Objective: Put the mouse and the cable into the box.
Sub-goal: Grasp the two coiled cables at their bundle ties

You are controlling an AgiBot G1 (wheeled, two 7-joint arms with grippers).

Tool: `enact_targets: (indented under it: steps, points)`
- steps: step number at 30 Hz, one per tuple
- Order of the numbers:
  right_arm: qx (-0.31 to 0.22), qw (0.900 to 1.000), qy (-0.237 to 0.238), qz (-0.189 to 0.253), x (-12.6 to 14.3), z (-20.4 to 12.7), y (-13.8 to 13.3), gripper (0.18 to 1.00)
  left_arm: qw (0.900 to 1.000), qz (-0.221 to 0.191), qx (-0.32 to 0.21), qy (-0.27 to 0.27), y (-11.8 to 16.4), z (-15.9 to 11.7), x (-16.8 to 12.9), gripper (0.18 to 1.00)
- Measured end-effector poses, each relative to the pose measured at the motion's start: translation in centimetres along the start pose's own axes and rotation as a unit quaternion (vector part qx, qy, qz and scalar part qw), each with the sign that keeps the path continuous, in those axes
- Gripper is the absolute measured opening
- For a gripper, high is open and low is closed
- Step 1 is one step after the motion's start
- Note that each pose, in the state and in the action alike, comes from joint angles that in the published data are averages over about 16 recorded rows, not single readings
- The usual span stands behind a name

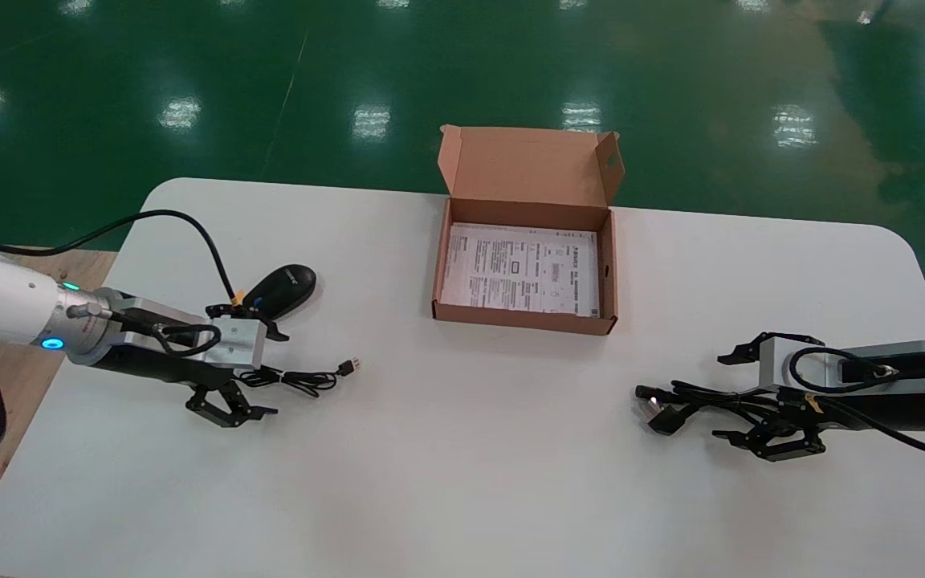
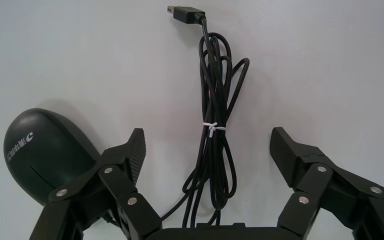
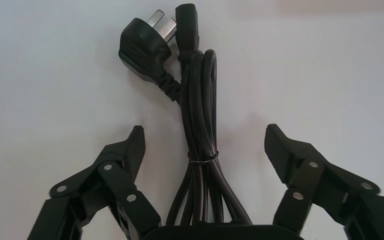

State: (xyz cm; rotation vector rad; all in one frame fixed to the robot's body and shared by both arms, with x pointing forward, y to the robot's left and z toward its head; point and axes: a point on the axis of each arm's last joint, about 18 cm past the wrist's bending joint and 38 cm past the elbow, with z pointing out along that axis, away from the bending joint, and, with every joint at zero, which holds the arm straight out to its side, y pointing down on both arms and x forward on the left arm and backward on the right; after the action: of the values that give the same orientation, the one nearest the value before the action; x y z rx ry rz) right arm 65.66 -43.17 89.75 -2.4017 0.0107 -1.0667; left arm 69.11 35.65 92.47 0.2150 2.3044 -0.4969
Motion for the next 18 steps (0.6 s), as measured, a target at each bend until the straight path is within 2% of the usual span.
enact_targets:
  steps: [8,11,18]
  points:
    - [0.002,1.000,0.001,0.000,0.03,-0.06,-0.07,0.800,1.0000,0.000,0.002,0.000,-0.05,-0.02,0.03,0.848]
    - [0.003,1.000,0.001,0.000,0.03,-0.07,-0.09,0.754,1.0000,0.000,0.002,0.000,-0.06,-0.03,0.03,0.782]
    - [0.004,1.000,0.001,-0.001,0.05,-0.08,-0.12,0.588,1.0000,0.000,0.003,0.000,-0.08,-0.04,0.02,0.623]
